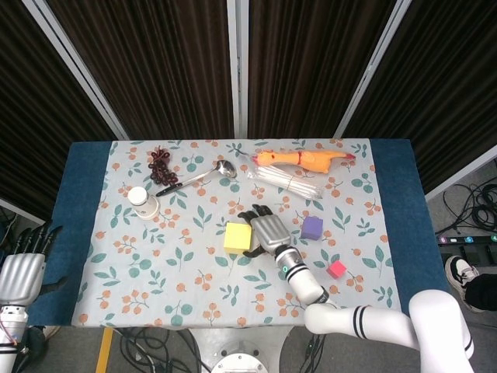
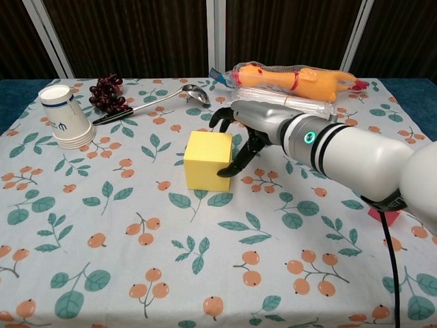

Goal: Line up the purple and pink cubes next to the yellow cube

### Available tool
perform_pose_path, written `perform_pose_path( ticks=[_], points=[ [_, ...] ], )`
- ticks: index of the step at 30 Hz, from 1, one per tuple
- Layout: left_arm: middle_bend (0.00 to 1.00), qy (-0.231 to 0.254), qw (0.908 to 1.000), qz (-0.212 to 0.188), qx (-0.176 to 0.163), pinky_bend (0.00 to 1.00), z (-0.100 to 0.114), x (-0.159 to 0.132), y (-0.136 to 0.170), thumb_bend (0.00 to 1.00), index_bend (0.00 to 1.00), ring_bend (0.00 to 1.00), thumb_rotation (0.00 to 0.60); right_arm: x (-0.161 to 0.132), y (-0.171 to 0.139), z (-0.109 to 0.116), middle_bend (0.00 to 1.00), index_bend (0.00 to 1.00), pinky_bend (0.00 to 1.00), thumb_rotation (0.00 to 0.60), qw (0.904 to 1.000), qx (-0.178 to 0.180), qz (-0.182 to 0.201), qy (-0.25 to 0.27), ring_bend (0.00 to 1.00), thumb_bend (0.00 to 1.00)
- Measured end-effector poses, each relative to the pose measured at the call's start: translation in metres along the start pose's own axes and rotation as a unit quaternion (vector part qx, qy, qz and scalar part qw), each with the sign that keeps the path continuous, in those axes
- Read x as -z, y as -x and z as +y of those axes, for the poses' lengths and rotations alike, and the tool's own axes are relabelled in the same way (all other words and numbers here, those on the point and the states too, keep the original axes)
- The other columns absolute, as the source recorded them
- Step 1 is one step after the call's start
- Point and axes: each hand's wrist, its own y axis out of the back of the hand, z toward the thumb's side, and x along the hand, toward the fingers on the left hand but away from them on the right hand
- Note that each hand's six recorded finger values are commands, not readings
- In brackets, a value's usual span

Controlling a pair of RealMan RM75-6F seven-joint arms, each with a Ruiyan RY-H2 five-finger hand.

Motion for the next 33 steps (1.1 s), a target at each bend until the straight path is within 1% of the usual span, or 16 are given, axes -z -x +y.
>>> perform_pose_path(
  ticks=[1,4,7,13,17,24,26,29,33],
  points=[
    [0.13,0.000,1.0000,0.000,0.000,0.09,0.000,0.000,0.000,0.00,0.14,0.10,0.600,-0.001,0.000,0.000,0.27,0.20,0.08,0.553,1.0000,0.002,0.000,0.000,0.05,0.13],
    [0.13,0.000,1.0000,0.001,0.001,0.09,0.000,0.001,0.000,0.00,0.14,0.10,0.600,-0.002,0.002,0.000,0.33,0.25,0.10,0.600,0.9999,0.011,-0.001,0.002,0.10,0.17],
    [0.13,0.000,1.0000,0.000,0.002,0.09,-0.001,0.001,0.000,0.00,0.15,0.10,0.600,-0.005,0.003,0.002,0.34,0.28,0.10,0.600,0.9998,0.018,0.001,0.012,0.10,0.18],
    [0.13,0.001,1.0000,0.000,0.003,0.09,-0.001,0.001,0.000,0.00,0.15,0.10,0.600,-0.005,0.007,0.009,0.34,0.28,0.10,0.600,0.9988,0.037,-0.002,0.032,0.10,0.18],
    [0.13,0.001,1.0000,0.001,0.004,0.09,-0.002,0.001,0.000,0.00,0.15,0.10,0.600,-0.002,0.010,0.010,0.34,0.28,0.10,0.600,0.9982,0.047,-0.011,0.034,0.10,0.18],
    [0.13,0.002,1.0000,0.001,0.006,0.09,-0.003,0.002,0.000,0.00,0.15,0.10,0.600,-0.001,0.018,0.007,0.33,0.28,0.11,0.600,0.9977,0.054,-0.020,0.036,0.10,0.18],
    [0.13,0.003,1.0000,0.001,0.005,0.09,-0.003,0.002,0.001,0.00,0.15,0.10,0.600,-0.002,0.020,0.006,0.29,0.25,0.07,0.600,0.9976,0.054,-0.023,0.037,0.07,0.18],
    [0.13,0.003,1.0000,0.002,0.005,0.09,-0.003,0.003,0.001,0.00,0.15,0.10,0.600,0.000,0.021,0.003,0.20,0.13,0.00,0.600,0.9981,0.045,-0.027,0.032,0.00,0.17],
    [0.12,0.003,1.0000,0.002,0.005,0.09,-0.003,0.002,0.002,0.00,0.15,0.10,0.600,0.003,0.019,0.001,0.12,0.04,0.00,0.599,0.9987,0.036,-0.030,0.019,0.00,0.15]
  ],
)
